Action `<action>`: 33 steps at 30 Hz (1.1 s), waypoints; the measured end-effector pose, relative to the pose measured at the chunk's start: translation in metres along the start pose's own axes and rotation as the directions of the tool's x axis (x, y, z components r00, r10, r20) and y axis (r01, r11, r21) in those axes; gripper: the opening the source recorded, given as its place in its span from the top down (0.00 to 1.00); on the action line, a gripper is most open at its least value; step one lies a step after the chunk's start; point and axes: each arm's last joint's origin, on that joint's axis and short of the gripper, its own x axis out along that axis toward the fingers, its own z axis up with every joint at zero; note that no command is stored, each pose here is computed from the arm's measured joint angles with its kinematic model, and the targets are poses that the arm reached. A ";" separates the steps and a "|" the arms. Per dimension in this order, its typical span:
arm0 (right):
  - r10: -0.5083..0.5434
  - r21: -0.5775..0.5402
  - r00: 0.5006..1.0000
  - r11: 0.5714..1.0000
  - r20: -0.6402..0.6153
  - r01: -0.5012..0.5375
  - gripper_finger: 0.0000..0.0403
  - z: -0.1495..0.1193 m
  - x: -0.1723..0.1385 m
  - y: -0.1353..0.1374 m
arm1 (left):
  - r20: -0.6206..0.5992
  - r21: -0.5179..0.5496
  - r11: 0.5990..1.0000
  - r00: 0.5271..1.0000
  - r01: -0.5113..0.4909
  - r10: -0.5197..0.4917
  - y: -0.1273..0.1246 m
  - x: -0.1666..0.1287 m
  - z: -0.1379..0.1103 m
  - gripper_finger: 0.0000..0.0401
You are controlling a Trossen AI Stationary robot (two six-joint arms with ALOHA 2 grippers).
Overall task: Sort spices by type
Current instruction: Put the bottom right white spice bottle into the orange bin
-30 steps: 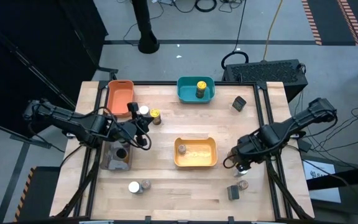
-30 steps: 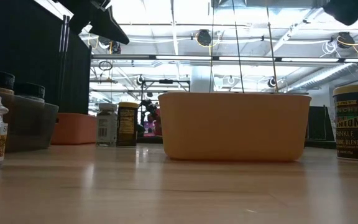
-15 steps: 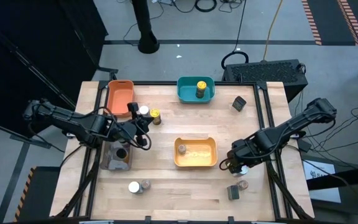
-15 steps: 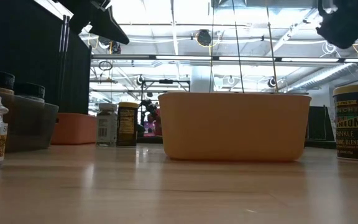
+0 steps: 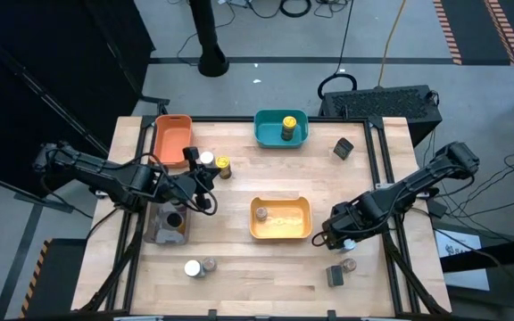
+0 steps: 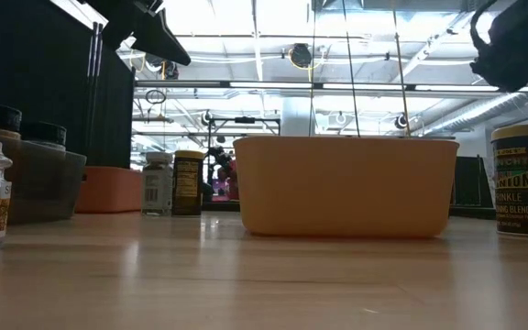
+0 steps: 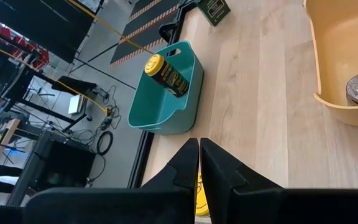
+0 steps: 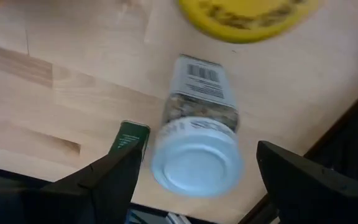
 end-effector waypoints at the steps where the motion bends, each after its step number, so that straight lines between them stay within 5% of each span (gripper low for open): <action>1: 0.001 -0.011 1.000 1.000 0.000 -0.001 0.24 0.000 0.002 0.002 | 0.000 0.000 1.000 1.000 0.000 0.000 0.000 0.000 0.000 0.94; 7: 0.037 -0.032 0.999 0.999 -0.006 -0.037 0.28 0.001 0.013 0.015 | 0.000 0.000 1.000 1.000 0.000 0.000 0.000 0.000 0.000 0.94; 21: 0.031 -0.092 1.000 0.995 0.008 -0.030 0.55 0.002 0.017 0.018 | 0.009 -0.008 1.000 1.000 -0.002 0.003 0.000 0.000 0.001 0.94; 33: 0.239 -0.228 0.966 0.950 0.101 -0.211 0.54 0.005 0.002 0.041 | 0.106 -0.054 0.996 0.992 0.075 -0.069 0.000 -0.001 0.010 0.94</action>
